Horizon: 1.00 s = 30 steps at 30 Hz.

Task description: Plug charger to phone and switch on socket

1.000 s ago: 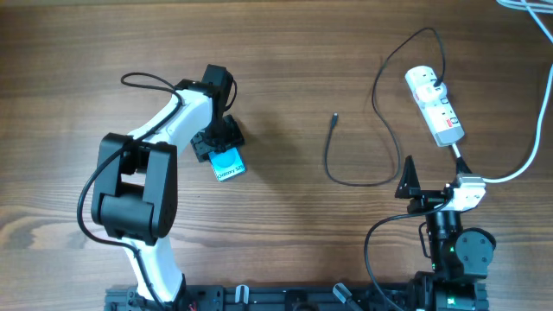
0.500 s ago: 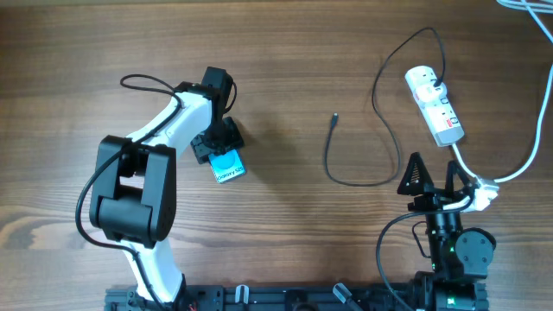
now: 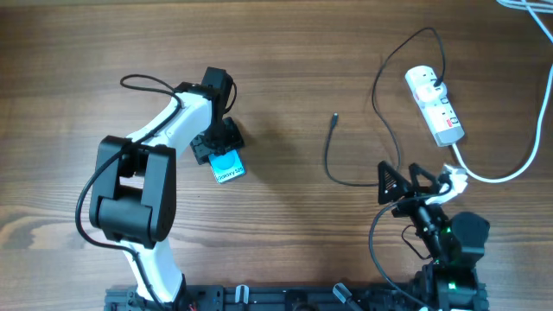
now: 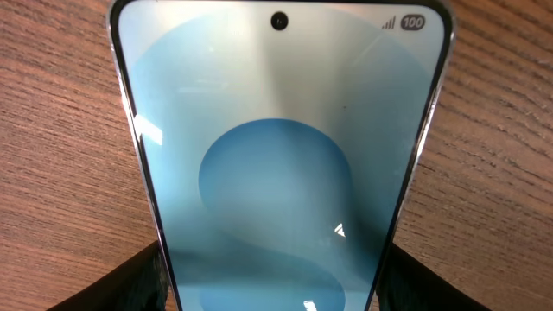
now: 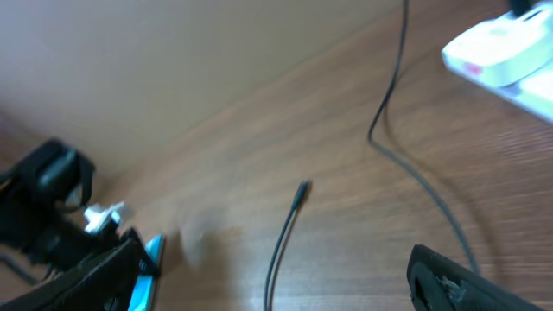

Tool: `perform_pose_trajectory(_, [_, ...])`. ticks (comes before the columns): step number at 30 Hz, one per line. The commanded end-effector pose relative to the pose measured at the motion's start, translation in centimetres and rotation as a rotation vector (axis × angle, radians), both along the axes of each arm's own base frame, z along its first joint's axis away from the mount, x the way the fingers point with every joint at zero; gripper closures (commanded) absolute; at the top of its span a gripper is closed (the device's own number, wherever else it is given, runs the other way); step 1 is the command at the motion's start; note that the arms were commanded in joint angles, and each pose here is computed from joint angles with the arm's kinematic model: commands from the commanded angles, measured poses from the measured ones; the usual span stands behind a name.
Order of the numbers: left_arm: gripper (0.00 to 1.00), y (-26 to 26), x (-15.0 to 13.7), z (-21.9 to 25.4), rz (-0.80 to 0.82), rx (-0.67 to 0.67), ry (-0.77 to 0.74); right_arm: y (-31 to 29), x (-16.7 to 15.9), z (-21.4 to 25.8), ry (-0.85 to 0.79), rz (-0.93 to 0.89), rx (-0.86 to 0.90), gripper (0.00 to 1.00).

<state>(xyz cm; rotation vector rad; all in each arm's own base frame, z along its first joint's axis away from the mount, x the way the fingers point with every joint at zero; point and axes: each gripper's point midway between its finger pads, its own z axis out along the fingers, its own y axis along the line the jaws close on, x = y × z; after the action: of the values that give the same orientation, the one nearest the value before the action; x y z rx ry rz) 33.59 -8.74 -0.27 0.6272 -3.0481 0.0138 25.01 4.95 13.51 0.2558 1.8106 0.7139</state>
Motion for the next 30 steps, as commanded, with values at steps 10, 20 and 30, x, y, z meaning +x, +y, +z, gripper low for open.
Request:
perform_pose_trajectory(10, [0.31, -0.1, -0.2, 0.2, -0.008, 0.001, -0.007, 4.8, 3.9, 9.3, 0.241, 0.436, -0.017, 0.00])
perform_pose_trajectory(20, [0.36, -0.5, -0.1, 0.2, -0.008, -0.021, -0.013, 9.7, 5.4, 3.2, 0.408, 0.700, -0.024, 0.23])
perform_pose_trajectory(30, [0.40, -2.4, -0.6, 0.4, -0.112, -0.132, 0.010, 21.0, 2.8, -6.6, 0.589, 0.962, -0.094, 0.28])
